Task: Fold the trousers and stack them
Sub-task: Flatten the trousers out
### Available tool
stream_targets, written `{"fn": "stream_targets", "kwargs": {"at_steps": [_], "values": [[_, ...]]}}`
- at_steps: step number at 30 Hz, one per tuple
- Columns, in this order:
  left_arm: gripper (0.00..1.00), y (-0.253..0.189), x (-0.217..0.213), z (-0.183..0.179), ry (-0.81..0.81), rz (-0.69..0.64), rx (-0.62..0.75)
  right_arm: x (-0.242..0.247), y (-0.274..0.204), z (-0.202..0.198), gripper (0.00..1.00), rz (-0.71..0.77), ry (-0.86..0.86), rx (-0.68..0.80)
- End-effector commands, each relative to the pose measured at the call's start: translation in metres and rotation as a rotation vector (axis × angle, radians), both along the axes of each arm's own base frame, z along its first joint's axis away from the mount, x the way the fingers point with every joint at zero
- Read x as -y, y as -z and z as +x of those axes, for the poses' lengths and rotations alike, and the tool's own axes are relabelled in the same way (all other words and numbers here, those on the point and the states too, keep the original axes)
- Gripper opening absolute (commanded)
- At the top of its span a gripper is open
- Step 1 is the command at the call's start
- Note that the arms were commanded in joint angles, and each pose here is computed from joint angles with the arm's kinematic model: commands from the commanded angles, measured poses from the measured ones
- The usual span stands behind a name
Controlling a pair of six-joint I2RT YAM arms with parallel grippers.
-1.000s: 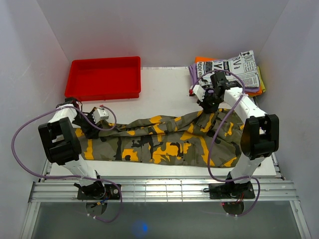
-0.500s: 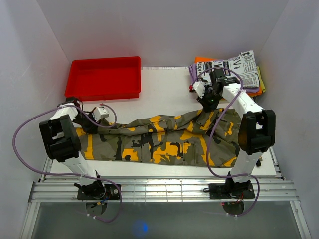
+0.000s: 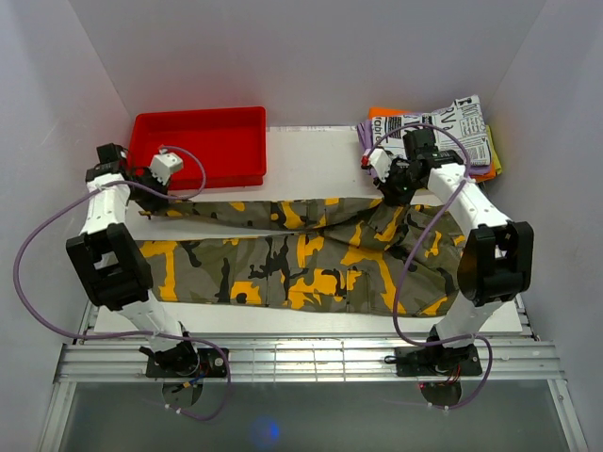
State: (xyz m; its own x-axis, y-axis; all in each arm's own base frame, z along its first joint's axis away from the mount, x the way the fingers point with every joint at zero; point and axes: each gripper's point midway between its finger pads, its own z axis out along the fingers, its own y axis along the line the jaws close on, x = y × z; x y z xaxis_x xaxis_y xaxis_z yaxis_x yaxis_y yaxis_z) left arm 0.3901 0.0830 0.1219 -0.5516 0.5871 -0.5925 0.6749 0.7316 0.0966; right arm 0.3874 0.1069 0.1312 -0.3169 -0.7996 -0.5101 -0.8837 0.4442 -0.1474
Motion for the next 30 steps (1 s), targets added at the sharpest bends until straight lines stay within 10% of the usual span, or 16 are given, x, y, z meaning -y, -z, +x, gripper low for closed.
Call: {"fn": "stream_targets", "kwargs": {"at_steps": [1, 13, 30], "values": [[0.0, -0.084, -0.028, 0.016, -0.204, 0.035, 0.21, 0.005, -0.035, 0.018, 0.08, 0.039, 0.039, 0.172], [0.0, -0.194, -0.052, -0.05, -0.492, 0.217, 0.496, -0.016, -0.094, -0.018, 0.08, 0.199, -0.076, 0.407], [0.0, -0.128, -0.03, -0.151, -0.546, 0.28, 0.306, -0.018, -0.048, -0.101, 0.08, 0.15, -0.321, 0.356]]}}
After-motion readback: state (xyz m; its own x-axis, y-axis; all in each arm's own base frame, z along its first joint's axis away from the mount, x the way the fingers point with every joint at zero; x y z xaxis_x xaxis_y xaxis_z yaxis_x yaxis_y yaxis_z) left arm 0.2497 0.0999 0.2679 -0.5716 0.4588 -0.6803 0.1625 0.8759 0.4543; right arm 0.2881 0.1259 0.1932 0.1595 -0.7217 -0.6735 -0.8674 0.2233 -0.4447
